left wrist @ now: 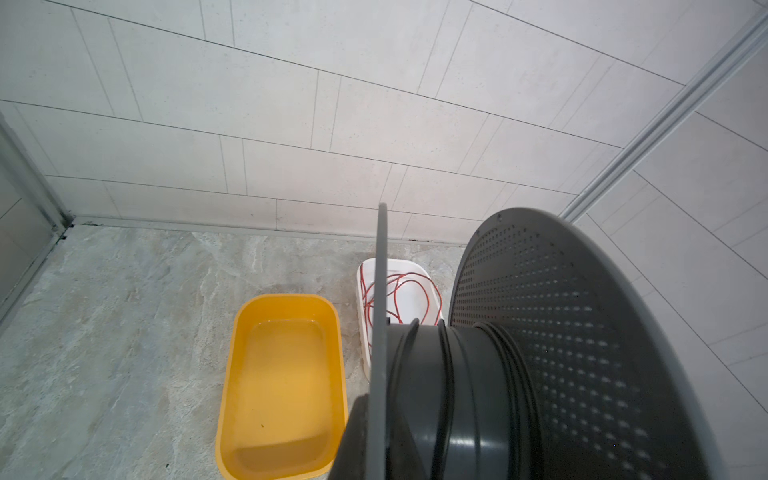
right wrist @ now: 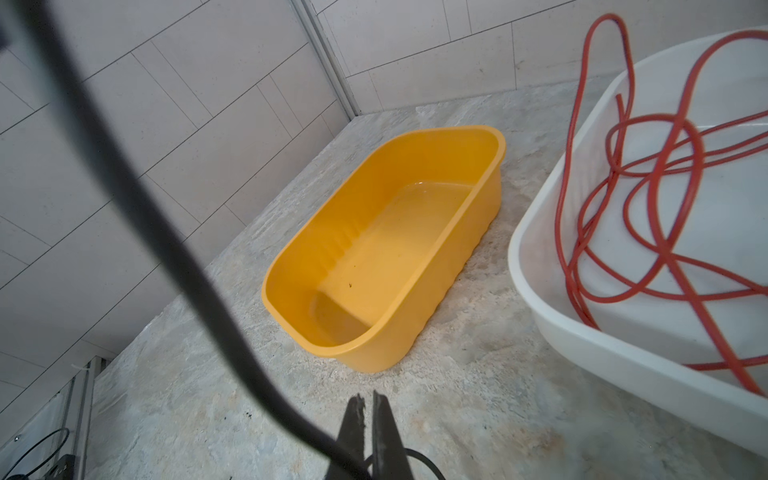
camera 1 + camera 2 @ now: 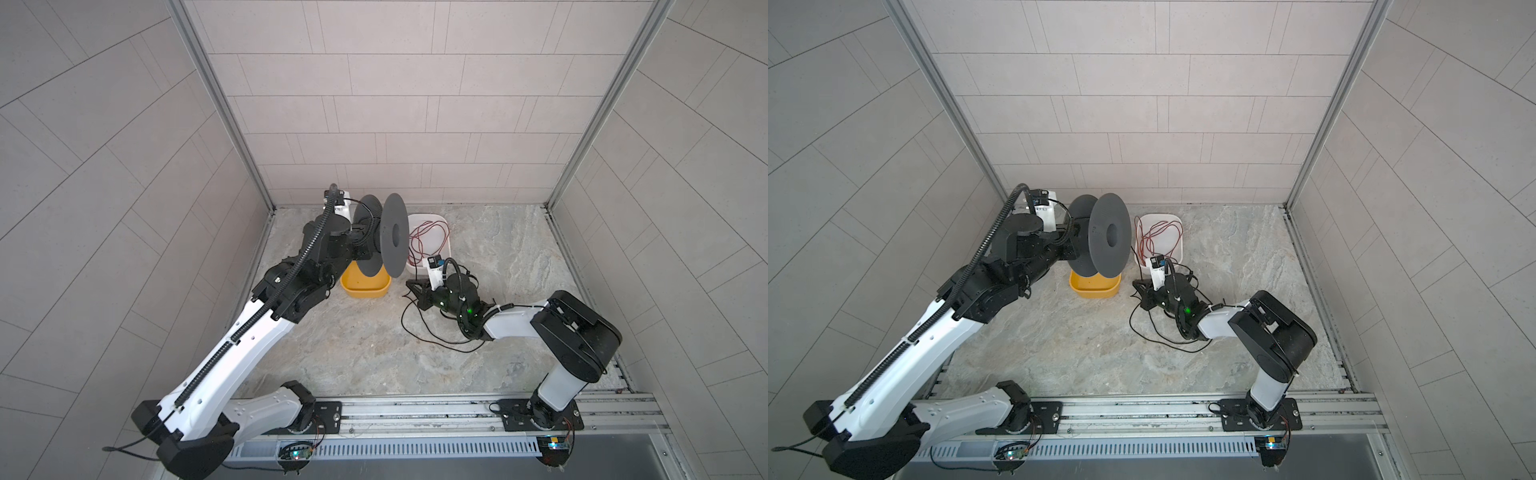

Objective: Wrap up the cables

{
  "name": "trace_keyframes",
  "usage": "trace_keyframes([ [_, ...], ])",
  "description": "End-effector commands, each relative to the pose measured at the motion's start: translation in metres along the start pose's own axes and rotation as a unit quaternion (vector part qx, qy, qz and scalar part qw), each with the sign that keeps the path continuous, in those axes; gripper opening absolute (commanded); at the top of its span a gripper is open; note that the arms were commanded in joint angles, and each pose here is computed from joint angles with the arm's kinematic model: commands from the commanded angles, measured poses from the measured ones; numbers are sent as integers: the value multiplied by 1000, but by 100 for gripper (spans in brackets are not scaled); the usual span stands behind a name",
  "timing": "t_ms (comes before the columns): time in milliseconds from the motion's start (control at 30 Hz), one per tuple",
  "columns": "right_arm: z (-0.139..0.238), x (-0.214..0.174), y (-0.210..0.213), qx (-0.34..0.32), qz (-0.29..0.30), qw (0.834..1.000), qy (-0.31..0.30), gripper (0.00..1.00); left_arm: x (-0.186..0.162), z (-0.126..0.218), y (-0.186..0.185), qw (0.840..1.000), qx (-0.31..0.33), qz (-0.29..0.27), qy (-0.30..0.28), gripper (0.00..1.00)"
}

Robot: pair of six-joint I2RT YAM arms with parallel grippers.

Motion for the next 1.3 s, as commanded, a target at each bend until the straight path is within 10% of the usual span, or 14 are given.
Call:
trace_keyframes([
  [0, 6, -1, 7, -13, 24, 1000, 4, 0, 28, 14, 14, 994, 36, 58, -83, 0],
  [1267, 52, -12, 109, -21, 219, 974, 53, 0, -38, -54, 17, 991, 130, 4, -13, 0],
])
Point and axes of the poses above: each gripper's point midway between its finger pads, its own z axis back along the fingers, its own y axis along the line the jaws close on, x = y × z, the point moved 6 cm from there along z, back along the fingers, and after that the axes turned 14 degrees about -z, right-handed, at the moved point
